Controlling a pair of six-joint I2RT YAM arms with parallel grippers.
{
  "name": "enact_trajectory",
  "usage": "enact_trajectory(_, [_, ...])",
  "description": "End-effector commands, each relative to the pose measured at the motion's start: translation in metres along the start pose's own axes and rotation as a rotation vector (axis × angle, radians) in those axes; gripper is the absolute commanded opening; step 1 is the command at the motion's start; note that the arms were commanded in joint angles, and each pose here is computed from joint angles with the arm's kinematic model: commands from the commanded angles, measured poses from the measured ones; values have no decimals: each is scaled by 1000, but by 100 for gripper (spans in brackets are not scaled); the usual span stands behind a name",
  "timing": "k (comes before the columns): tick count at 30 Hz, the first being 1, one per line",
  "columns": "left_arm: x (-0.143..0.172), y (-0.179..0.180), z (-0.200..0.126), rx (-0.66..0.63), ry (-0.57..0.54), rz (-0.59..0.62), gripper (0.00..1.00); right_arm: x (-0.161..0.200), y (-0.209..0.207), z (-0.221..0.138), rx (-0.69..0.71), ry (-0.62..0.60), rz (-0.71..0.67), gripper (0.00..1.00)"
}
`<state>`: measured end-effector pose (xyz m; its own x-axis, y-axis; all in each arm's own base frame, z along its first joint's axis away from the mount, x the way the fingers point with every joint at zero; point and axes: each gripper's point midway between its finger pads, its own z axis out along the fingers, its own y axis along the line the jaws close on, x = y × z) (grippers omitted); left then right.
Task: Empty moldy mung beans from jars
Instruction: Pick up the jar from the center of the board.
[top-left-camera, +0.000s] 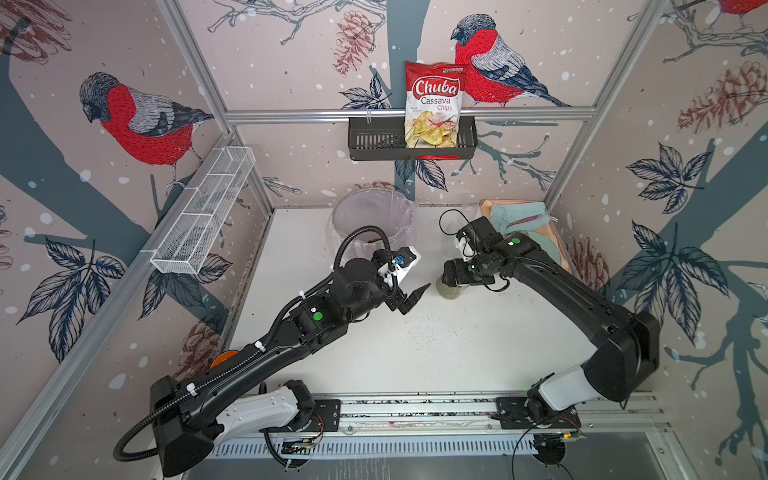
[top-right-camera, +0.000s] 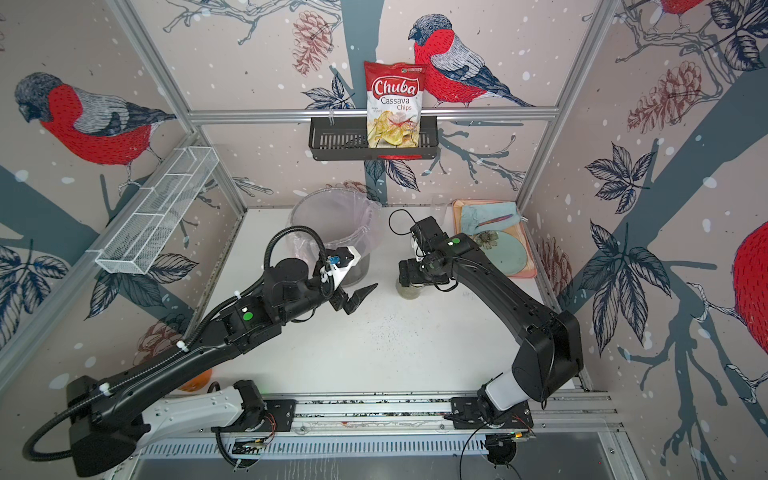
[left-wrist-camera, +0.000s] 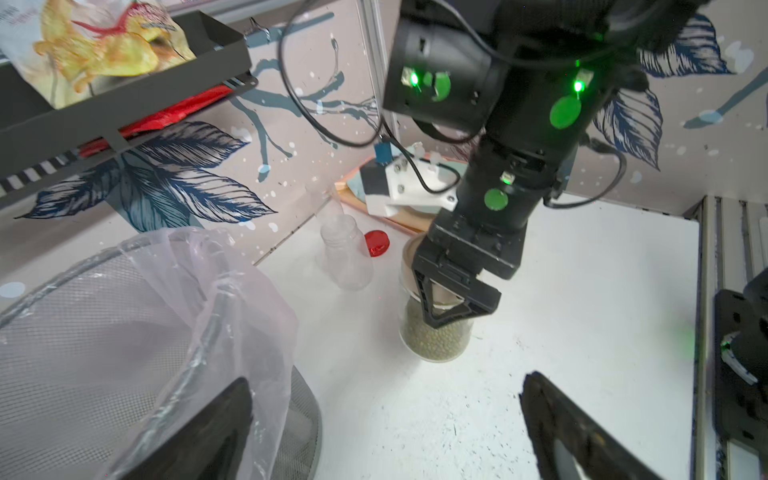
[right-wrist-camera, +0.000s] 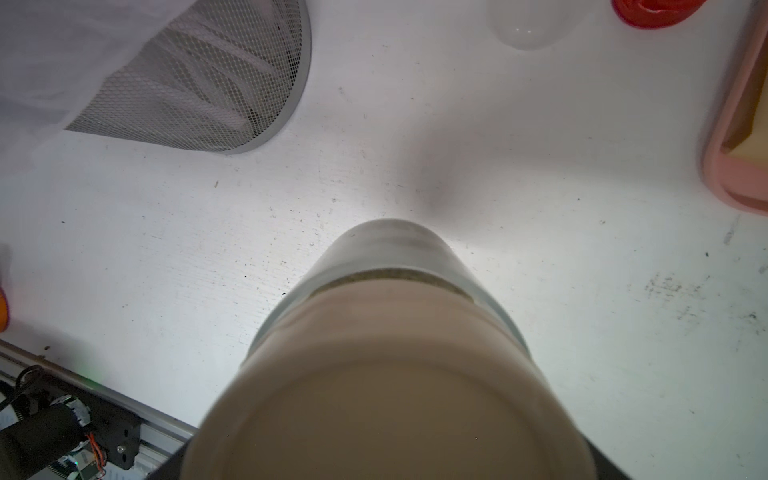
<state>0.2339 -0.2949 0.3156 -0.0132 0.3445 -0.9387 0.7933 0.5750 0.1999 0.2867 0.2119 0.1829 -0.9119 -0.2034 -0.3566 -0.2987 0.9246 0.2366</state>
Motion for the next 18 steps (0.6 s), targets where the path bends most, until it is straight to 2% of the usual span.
enact_trajectory(1, [0,-6,4,-6,11,29,98,-9,10,-15,-50,-37,-2,73])
enact_trajectory(8, [8,-27,7,30,30,76,98,-16,20,-37,-110,-79,-1,73])
enact_trajectory(18, [23,-38,19,18,76,119,98,-15,16,-40,-107,-86,-2,73])
